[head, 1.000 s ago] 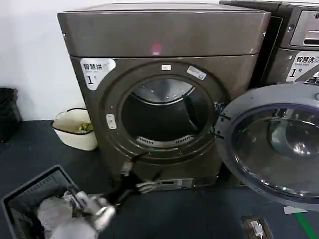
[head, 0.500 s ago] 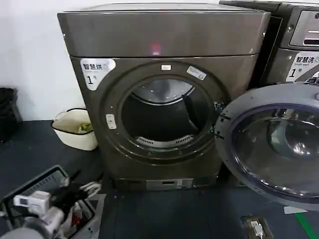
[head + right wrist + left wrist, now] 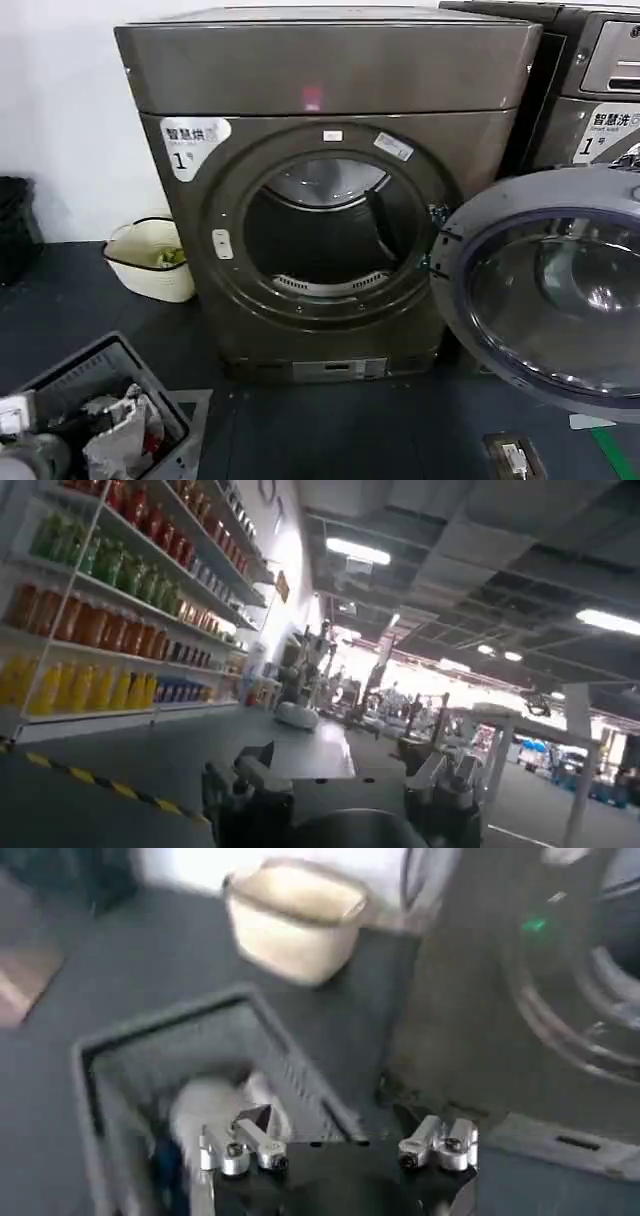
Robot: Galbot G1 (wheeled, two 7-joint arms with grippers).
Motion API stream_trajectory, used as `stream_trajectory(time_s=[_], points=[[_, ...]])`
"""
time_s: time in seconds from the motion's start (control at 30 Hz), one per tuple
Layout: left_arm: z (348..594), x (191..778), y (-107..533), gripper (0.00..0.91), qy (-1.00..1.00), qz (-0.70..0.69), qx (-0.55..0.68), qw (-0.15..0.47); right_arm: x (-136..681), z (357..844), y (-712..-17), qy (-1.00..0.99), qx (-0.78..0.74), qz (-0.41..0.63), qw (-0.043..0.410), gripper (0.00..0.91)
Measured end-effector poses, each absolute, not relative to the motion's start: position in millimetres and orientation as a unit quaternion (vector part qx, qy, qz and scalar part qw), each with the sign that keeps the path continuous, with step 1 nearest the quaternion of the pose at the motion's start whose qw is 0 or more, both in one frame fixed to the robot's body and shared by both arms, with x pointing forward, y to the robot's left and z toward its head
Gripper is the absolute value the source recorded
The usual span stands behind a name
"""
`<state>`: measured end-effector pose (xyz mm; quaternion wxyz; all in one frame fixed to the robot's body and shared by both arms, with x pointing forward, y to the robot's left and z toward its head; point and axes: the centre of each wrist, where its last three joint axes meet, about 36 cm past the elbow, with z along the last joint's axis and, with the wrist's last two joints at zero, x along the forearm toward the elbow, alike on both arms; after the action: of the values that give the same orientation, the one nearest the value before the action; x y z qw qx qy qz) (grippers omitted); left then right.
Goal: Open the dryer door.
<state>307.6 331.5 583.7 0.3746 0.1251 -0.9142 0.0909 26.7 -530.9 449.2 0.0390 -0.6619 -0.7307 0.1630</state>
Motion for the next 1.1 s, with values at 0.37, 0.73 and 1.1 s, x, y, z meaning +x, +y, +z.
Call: stream_trajectory(time_s=[0.37,0.73,1.1], points=[[584,324,382,0.907,-0.859,0.169,0.169,0.452,23,447,-531,-0.735,-0.658,0.163,0.031,0.907],[578,337,408,0.907,-0.842,0.196,0.19,0.466,19,441,-533,-0.727,-0.667,0.161,0.038,0.907],[575,343,411,0.907,-0.839,0.197,0.19,0.47,6,438,-538,-0.715,-0.678,0.168,0.038,0.907]])
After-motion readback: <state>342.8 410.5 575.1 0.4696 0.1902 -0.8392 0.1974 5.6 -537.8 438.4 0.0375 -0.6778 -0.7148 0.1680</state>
